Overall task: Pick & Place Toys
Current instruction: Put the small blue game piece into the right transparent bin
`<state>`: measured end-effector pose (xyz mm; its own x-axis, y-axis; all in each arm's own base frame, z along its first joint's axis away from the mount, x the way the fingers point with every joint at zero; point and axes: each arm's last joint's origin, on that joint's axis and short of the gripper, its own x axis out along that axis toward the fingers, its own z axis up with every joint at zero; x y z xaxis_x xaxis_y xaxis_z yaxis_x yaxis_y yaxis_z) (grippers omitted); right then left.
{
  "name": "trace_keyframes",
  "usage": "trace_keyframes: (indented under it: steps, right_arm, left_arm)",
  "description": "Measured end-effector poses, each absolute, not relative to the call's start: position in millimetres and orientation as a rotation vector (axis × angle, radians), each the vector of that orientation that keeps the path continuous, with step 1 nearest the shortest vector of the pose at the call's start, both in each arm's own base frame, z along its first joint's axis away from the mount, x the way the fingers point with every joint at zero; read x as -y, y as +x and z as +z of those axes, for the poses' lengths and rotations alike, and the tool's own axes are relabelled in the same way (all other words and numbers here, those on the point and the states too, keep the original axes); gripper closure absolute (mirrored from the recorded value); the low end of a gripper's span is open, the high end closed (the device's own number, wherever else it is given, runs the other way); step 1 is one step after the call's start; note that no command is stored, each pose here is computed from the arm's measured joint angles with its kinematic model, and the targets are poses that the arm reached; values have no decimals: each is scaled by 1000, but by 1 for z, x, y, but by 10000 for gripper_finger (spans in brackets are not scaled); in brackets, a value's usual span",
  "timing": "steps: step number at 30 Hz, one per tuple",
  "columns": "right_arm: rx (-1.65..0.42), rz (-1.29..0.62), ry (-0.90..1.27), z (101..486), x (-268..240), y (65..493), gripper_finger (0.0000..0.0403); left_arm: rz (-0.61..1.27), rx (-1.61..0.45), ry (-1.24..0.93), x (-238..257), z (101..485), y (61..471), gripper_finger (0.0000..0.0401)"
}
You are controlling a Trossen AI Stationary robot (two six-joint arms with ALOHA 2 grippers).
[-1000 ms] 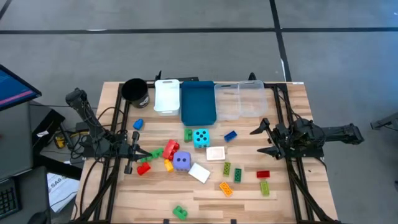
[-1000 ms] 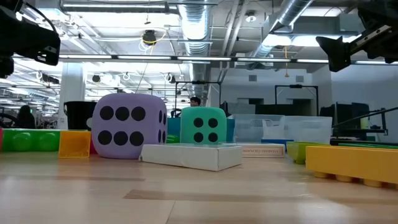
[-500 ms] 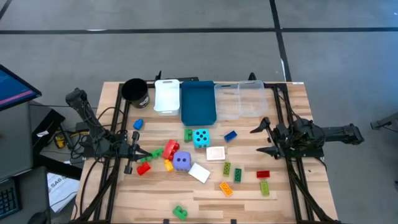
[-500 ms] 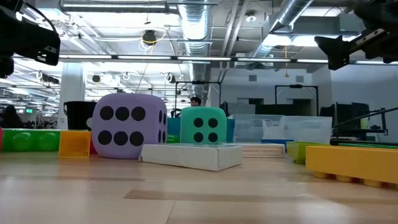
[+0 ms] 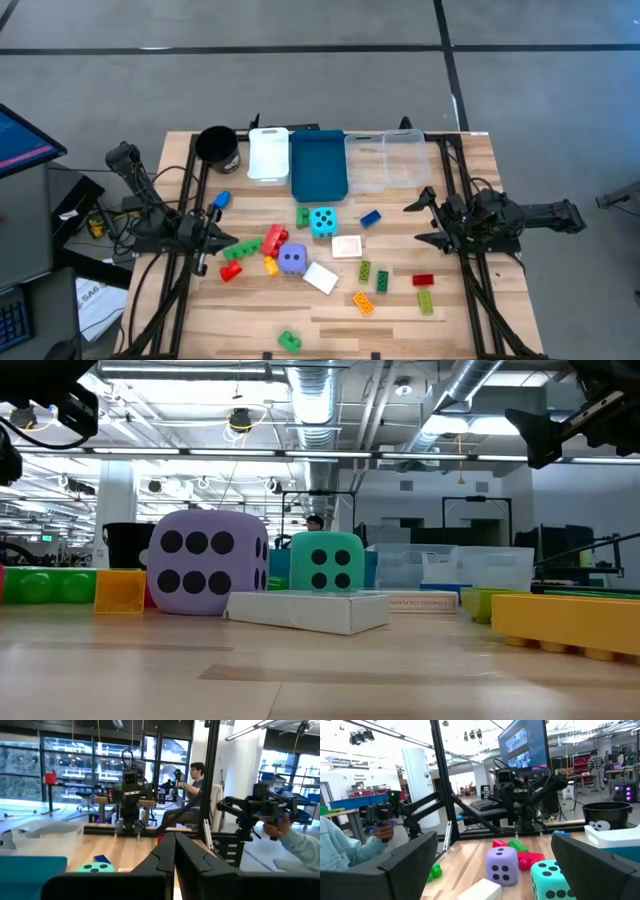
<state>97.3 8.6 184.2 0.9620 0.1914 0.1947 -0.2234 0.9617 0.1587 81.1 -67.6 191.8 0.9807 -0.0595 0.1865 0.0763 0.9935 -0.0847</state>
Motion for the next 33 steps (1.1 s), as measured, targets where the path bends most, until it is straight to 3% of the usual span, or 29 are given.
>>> trace_keyframes:
  steps: [18, 26, 33]
  right_arm:
    - [169, 242, 274, 185, -10, 97, 19]
    - [261, 224, 70, 191, -10, 96, 19]
    - [290, 223, 97, 194, -10, 95, 19]
  left_arm:
    - [-8, 98, -209, 77, 180, 91, 401]
    - [82, 116, -211, 70, 181, 99, 401]
    - [156, 125, -208, 63, 181, 104, 401]
